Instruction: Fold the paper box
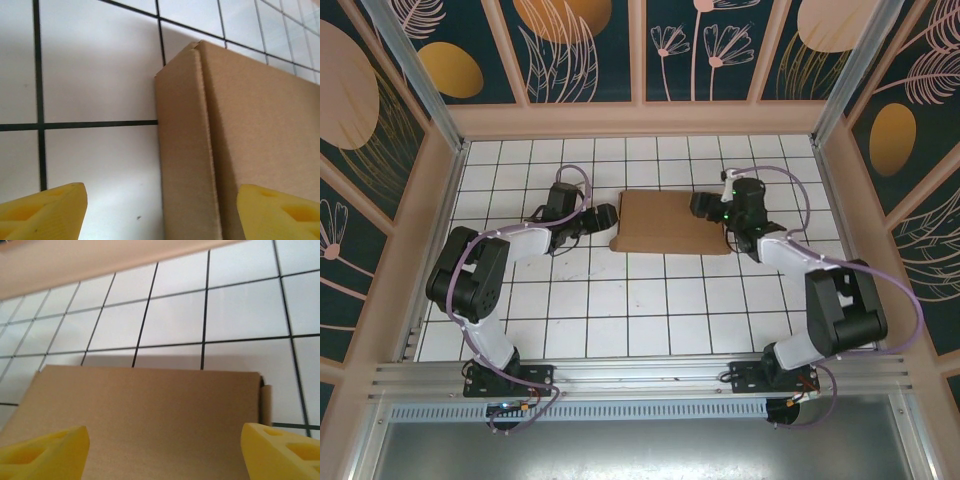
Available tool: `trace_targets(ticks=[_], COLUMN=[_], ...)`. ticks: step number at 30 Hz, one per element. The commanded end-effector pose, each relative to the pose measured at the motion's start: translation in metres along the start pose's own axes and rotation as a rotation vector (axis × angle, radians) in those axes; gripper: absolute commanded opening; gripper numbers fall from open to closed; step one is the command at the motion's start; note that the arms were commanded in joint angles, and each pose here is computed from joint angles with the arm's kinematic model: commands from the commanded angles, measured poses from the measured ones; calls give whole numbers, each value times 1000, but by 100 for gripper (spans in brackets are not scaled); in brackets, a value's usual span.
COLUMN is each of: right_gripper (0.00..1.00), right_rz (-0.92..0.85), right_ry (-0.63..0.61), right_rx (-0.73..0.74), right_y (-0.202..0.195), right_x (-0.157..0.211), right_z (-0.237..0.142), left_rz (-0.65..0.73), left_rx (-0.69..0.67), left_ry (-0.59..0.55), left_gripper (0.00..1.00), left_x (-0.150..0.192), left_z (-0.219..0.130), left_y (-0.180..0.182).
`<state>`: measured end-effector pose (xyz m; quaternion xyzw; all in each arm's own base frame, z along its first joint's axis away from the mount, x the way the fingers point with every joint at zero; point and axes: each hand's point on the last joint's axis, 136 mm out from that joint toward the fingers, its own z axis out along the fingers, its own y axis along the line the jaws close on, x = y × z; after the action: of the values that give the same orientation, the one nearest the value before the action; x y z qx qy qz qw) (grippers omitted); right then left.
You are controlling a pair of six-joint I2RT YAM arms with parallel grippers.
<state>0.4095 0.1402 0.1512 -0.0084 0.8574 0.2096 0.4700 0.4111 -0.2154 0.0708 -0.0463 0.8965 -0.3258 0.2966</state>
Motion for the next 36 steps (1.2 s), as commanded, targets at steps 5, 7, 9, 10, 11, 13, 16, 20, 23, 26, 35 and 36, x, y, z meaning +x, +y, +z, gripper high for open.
trace_targets(ticks=[5,7,9,10,11,13,16,20,23,26,35,36], right_gripper=[79,79,79,78,79,79,79,78,78,79,85,85], right_rz=[88,115,161,180,199,227,259,296,312,341,441,454], right_ry=[63,87,117,134,147,162,166,190,194,151,30,26], right_rx=[60,89,122,134,143,148,113,75,43,-36,-198,-204], right_y=[-27,-35,-44,-47,-50,-53,-50,-49,-47,-39,-33,-34], right_x=[37,52,66,74,80,91,98,105,106,96,65,64], right_z=[-11,-10,-8,-7,-7,-8,-9,-6,-6,-12,-33,-35], left_rz=[-17,-4,-9,-11,-14,-16,-17,-21,-31,-45,-109,-108], left_rx=[124,152,158,164,176,187,179,165,144,146,263,261], left_ry=[-30,-15,24,44,63,90,144,178,194,203,238,243], left_gripper=[85,91,92,91,88,79,71,62,48,41,17,17], left_x=[-9,-6,2,7,13,22,36,46,52,57,59,59], left_z=[2,7,16,20,23,26,30,34,36,34,35,35], left_y=[-28,-30,-26,-25,-24,-22,-14,-7,0,1,-9,-7])
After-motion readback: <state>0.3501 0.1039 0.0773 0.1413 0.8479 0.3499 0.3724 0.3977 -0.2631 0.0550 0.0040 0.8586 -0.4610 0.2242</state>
